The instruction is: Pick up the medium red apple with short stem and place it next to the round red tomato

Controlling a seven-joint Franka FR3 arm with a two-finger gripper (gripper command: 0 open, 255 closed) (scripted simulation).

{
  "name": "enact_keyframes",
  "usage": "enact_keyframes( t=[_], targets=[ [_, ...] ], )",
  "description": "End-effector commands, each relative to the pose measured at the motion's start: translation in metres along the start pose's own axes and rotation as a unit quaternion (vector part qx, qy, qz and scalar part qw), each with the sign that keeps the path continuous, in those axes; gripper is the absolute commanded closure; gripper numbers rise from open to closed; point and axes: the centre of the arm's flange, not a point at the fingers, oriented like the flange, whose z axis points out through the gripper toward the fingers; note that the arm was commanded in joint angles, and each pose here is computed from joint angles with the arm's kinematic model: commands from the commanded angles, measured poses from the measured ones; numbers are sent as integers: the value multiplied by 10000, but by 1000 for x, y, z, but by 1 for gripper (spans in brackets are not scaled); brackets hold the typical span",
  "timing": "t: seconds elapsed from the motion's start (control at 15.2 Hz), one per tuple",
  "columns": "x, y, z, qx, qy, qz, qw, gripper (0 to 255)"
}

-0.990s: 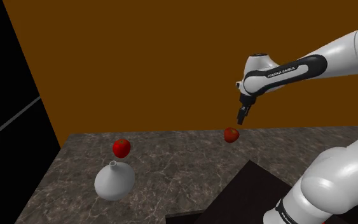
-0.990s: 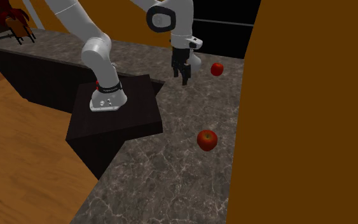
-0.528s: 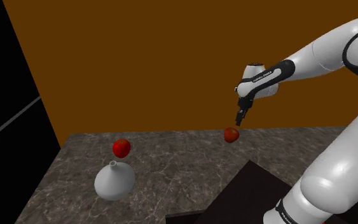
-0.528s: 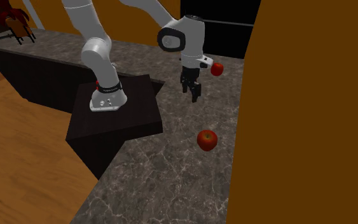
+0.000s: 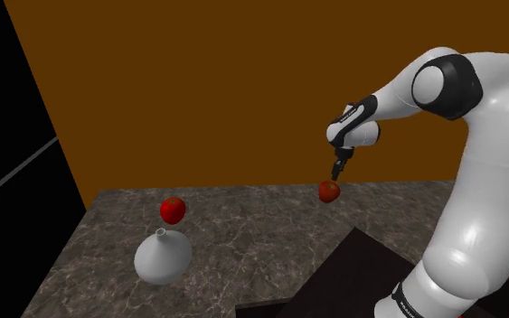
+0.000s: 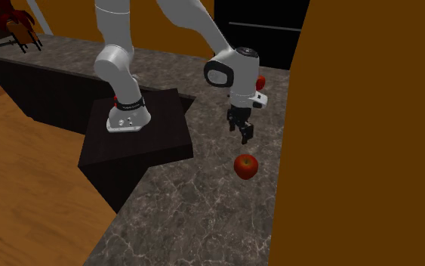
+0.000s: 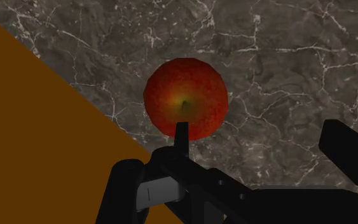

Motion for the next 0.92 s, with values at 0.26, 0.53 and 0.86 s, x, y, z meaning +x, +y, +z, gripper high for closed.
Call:
enact_keyframes(
  t=[0.26,0.53,0.86],
  targets=[
    [12,53,52,48,74,-11,10000,0],
    [12,53,73,48,74,-11,10000,0],
    [12,53,92,48,74,-11,10000,0]
  ],
)
